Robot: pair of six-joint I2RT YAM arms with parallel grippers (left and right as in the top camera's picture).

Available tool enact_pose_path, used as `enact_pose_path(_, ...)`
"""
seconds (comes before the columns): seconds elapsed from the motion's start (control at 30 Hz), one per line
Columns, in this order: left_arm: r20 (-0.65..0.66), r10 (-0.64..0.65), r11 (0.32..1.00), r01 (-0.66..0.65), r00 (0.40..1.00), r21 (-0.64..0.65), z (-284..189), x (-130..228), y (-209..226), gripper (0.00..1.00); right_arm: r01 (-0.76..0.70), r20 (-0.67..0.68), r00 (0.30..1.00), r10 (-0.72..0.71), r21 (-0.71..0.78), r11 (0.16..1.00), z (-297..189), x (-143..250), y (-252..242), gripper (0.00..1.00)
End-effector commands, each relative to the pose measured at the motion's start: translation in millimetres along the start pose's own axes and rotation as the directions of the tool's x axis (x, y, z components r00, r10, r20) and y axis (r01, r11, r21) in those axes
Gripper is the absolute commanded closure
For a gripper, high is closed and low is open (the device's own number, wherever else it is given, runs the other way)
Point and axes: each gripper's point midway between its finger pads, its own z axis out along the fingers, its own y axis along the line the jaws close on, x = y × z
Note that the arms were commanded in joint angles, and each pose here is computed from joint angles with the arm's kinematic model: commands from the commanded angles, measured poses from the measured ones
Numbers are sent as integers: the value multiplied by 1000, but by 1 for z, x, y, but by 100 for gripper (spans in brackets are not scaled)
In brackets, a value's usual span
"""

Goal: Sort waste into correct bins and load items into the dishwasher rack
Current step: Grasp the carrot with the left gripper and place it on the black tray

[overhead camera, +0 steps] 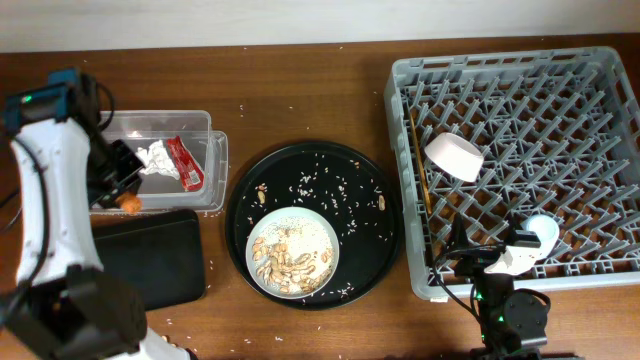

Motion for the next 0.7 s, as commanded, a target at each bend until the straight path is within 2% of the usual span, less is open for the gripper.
enact_pose_path(0.0,41,-177,978,180,983,-109,5,18,46,99,4,0,1000,-4,14,1000,0,2,-3,2)
enact_pose_path(0.13,22,-323,941,324,946,-96,51,36,63,99,4,0,1000,-4,14,1000,0,2,-3,2)
enact_pose_path(0.33,8,-442,896,442,897,-50,122,40,70,98,4,0,1000,-4,14,1000,0,2,-3,2)
enact_pose_path(0.37,11,-443,896,443,896,-35,130,40,68,87,4,0,1000,-4,14,1000,0,2,-3,2)
enact_pose_path(0.4,5,-444,896,444,896,-23,131,40,65,70,4,0,1000,-4,14,1000,0,2,-3,2)
enact_pose_path(0.43,-12,-444,896,444,896,2,131,40,60,35,4,0,1000,-4,14,1000,0,2,-3,2)
enact_pose_path(0.47,-33,-443,895,444,896,42,127,39,53,21,4,0,1000,-4,14,1000,0,2,-3,2)
enact_pose_path(0.6,-45,-304,917,306,951,256,91,24,14,14,4,0,1000,-4,14,1000,0,2,-3,2)
enact_pose_path(0.63,-29,-280,919,277,959,282,80,21,8,9,4,0,1000,-4,14,1000,0,2,-3,2)
enact_pose_path(0.67,-2,-260,921,249,966,299,66,20,2,8,4,0,1000,-4,14,1000,0,2,-3,2)
